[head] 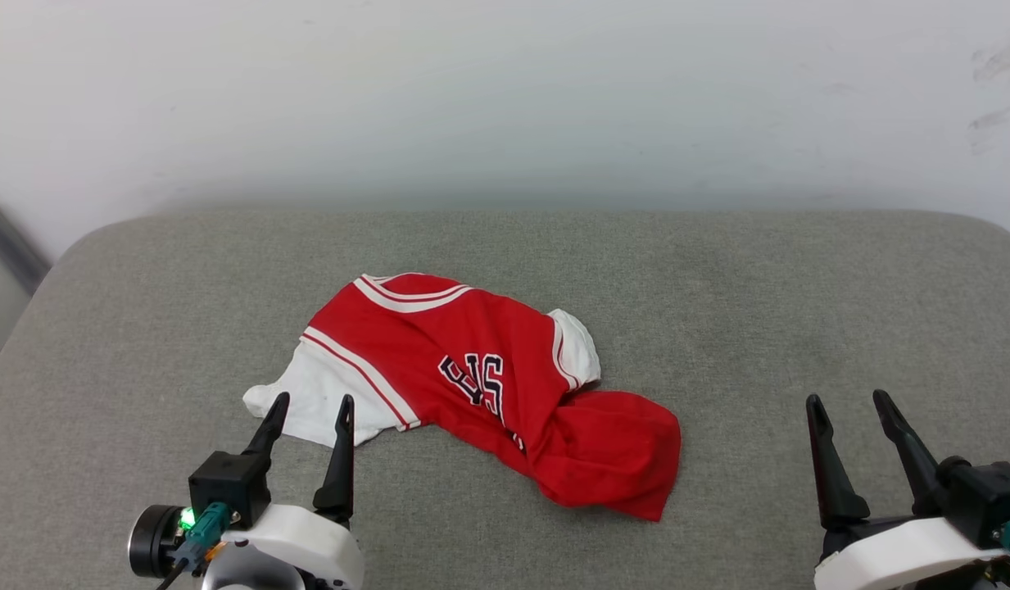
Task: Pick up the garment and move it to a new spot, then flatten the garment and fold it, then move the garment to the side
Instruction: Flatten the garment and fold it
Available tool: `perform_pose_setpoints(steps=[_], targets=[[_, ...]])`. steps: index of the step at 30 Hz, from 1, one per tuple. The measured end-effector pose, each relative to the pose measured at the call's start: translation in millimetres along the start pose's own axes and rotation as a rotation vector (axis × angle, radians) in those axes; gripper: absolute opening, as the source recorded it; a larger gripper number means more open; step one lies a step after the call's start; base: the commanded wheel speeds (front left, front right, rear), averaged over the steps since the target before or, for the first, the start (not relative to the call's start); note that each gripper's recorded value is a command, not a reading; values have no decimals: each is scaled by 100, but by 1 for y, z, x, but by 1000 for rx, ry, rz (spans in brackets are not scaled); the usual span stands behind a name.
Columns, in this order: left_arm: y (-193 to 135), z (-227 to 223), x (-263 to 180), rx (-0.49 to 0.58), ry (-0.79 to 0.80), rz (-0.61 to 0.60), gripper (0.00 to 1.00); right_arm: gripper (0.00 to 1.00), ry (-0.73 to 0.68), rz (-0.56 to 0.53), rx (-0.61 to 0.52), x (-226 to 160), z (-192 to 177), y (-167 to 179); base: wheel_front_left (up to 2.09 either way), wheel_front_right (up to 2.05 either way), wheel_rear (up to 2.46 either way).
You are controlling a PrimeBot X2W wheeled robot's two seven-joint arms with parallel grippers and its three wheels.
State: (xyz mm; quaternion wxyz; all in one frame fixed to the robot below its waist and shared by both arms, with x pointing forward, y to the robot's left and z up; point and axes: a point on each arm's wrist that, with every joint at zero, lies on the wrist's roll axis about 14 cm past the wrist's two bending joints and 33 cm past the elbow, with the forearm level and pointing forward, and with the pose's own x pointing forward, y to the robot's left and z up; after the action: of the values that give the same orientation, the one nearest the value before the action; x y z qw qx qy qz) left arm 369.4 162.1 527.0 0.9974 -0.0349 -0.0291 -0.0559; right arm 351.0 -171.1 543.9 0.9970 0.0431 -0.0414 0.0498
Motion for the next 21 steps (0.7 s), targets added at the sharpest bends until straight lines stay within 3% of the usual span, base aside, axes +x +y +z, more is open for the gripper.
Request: perform_pose_setpoints(steps=[14, 21], targets=[[7, 0, 0, -4, -5, 29, 100, 100, 55, -20, -12, 1, -11, -7, 0, 0, 0], [19, 7, -1, -6, -35, 74, 100, 100, 251, -43, 22, 24, -44, -17, 0, 0, 0]])
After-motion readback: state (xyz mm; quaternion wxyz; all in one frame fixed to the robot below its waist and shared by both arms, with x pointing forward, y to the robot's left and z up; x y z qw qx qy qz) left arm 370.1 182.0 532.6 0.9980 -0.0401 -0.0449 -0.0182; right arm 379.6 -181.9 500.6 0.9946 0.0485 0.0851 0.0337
